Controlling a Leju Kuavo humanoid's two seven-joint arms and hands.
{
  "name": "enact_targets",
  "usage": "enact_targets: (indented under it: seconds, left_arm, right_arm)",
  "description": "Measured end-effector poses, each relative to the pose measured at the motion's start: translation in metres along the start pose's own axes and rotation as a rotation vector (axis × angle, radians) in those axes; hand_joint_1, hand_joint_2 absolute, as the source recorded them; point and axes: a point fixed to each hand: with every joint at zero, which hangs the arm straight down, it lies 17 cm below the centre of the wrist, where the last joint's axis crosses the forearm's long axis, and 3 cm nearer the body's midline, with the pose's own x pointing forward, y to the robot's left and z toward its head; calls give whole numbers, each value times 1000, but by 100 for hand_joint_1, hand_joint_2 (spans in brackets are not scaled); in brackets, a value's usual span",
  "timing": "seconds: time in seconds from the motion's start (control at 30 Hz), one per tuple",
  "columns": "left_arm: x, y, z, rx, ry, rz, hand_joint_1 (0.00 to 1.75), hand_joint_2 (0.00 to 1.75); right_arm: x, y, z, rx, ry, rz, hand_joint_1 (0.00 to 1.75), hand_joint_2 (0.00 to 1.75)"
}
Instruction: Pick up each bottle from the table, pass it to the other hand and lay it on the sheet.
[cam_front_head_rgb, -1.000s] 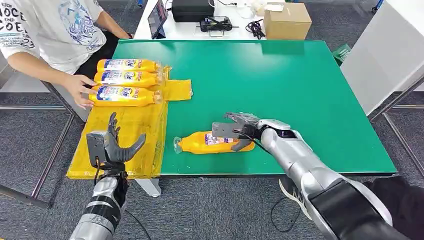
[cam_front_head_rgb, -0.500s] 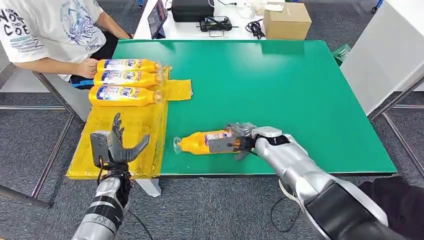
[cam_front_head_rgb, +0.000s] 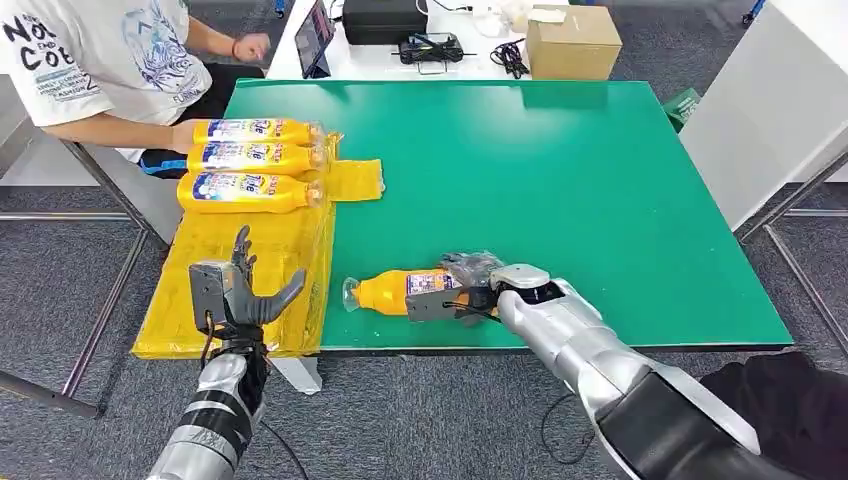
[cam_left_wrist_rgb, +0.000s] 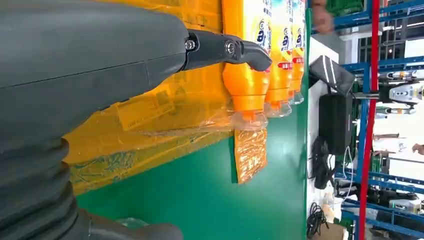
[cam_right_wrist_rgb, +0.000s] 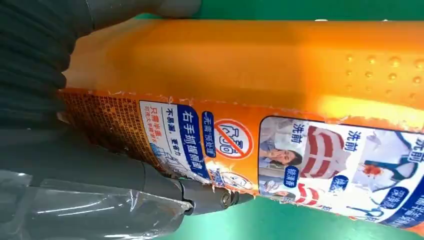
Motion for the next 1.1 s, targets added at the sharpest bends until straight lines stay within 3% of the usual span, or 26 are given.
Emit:
enact_targets:
  seconds: [0.07,0.3,0.4,0.5,0.6,0.7,0.87,0.93,1.1]
  left_arm:
    - [-1,0,0,0,2,0,0,175]
    - [-1,0,1,0,3,1,0,175]
    - [-2,0,2,2,8,6,0,175]
    - [-4,1,7,7,24,28,0,175]
    - [-4,2,11,10,31,41,0,175]
    - [-4,2,18,8,49,100,0,175]
    - [4,-11,36,-21,77,287,0,175]
    - [11,-17,39,-43,73,343,0,175]
    - [12,-18,39,-46,73,348,0,175]
  right_arm:
    - [0,-2,0,-10,0,2,175,175]
    - [5,-16,-3,-135,-26,-62,175,175]
    - [10,-25,-3,-238,-48,-119,175,175]
    - [17,-53,5,-433,-69,-200,175,175]
    - [24,-63,13,-522,-86,-260,175,175]
    - [40,-99,44,-796,-144,-361,175,175]
    - [43,-144,142,-1251,-228,-592,175,175]
    - [33,-146,166,-1338,-230,-650,175,175]
    - [32,-146,167,-1342,-230,-653,175,175]
